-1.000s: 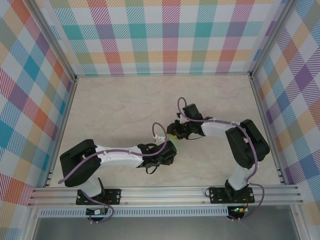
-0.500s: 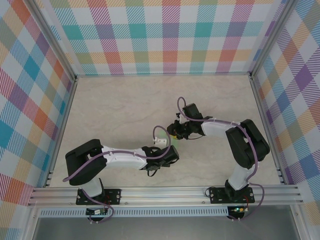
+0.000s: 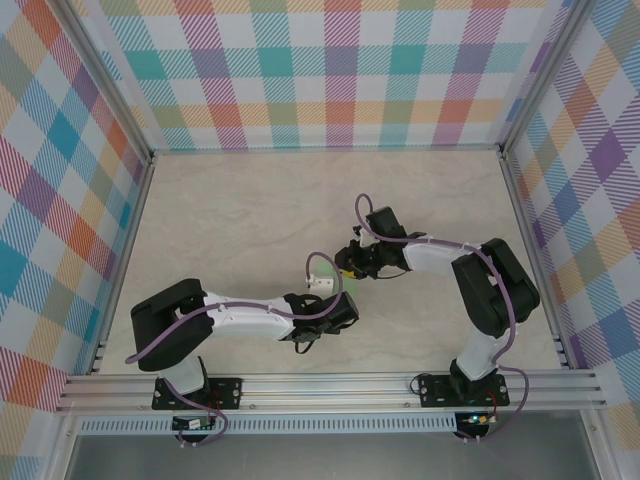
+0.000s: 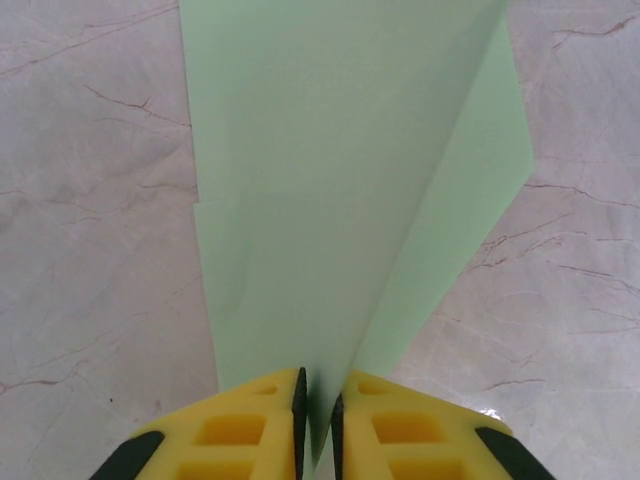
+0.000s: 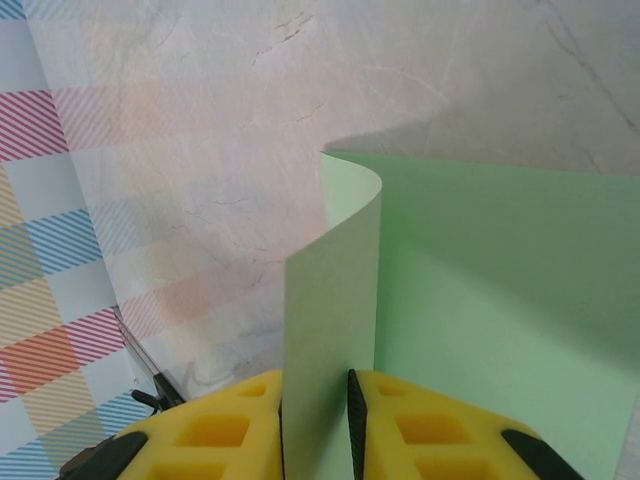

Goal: Fold a paper plane with a square sheet of paper (pick it up from the middle)
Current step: Fourth fold the wing at the center of the table.

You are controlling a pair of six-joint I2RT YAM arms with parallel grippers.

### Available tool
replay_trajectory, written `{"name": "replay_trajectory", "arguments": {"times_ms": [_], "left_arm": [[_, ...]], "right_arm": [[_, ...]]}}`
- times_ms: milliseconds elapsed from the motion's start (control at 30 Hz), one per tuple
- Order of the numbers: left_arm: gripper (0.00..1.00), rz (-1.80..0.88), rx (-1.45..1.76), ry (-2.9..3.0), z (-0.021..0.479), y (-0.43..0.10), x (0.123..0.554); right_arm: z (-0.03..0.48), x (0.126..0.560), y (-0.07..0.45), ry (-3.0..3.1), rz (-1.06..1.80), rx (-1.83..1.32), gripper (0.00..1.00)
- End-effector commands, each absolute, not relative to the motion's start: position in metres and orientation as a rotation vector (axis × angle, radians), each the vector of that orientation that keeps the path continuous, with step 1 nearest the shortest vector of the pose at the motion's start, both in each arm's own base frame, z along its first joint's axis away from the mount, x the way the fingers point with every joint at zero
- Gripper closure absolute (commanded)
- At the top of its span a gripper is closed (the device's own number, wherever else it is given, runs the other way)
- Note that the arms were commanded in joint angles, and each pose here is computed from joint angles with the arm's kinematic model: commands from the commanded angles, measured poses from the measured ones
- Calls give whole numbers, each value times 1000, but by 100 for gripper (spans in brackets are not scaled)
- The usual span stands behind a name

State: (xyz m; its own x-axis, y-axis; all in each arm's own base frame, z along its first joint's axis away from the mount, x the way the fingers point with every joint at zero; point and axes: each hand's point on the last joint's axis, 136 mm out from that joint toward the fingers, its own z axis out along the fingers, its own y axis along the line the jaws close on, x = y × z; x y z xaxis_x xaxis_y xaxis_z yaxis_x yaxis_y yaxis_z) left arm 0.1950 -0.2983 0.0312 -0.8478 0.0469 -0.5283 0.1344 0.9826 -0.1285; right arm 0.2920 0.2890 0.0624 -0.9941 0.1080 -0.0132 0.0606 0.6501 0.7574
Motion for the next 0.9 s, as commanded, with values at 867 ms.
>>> {"name": "replay_trajectory", "arguments": {"times_ms": [867], "left_arm": [[92,-942,225,2580,43,-299,205]], "right_arm": [[110,248,245,2641,1274,159,70]]}}
